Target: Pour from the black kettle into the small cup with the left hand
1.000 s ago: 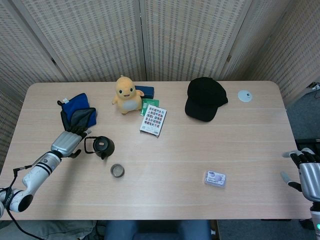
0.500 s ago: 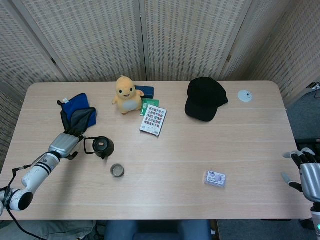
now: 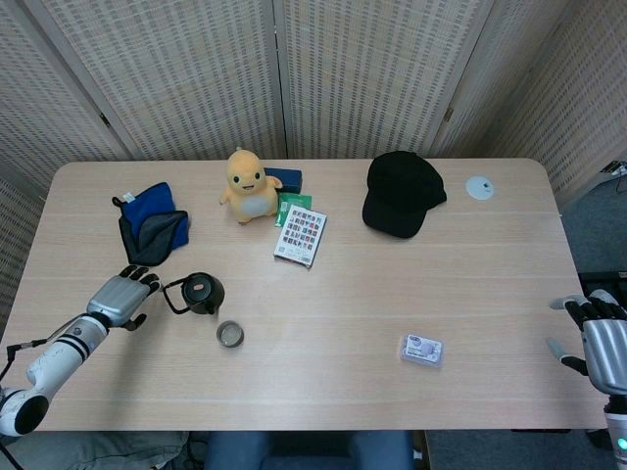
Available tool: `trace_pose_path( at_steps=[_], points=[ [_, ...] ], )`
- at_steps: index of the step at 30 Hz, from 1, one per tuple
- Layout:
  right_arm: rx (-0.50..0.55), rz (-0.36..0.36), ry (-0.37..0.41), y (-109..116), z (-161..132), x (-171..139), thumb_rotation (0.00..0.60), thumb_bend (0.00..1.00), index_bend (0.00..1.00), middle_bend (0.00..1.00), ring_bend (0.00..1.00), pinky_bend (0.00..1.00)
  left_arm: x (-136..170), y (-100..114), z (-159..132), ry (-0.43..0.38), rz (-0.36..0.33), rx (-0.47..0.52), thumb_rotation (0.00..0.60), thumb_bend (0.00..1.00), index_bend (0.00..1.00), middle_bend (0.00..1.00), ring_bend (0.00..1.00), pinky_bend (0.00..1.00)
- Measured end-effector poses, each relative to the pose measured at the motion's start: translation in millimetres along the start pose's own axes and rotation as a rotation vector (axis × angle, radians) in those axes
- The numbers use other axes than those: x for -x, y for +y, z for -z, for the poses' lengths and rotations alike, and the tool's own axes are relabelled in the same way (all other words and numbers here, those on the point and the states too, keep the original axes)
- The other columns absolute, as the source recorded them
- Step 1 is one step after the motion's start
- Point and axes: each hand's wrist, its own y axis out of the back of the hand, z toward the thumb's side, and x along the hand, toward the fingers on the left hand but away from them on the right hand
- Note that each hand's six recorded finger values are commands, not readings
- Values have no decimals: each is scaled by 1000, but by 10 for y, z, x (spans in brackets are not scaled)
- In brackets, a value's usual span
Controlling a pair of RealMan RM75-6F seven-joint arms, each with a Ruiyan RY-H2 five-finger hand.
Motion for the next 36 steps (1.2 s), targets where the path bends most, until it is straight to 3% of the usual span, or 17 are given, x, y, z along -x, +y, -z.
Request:
trace_pose_path(
  at_steps=[5,11,17,27,36],
  points=[
    [2,-1,0,-7,3,-4,600,170,381,384,314,384,108,16,-64,-9,-2,0,600,438,201,131,21,0],
    [1,3,-4,11,22,-25,600,169,381,384,315,384,159,167,-96,-9,-86,20,600,437,106,102,20,0],
    [0,1,-12,9,47,-48,600,170,381,384,315,384,118,235,-261,-69,-140,24,600,351,70,52,13,0],
    [2,-1,-21,8,87,-73,600,170,381,384,314,384,-102,303,-690,-169,-150,14,600,293,61,40,13,0],
    [1,3,-42,38,168,-127,600,169,381,384,315,384,-344,281,-856,-177,-121,-13,600,293,61,40,13,0]
  ],
)
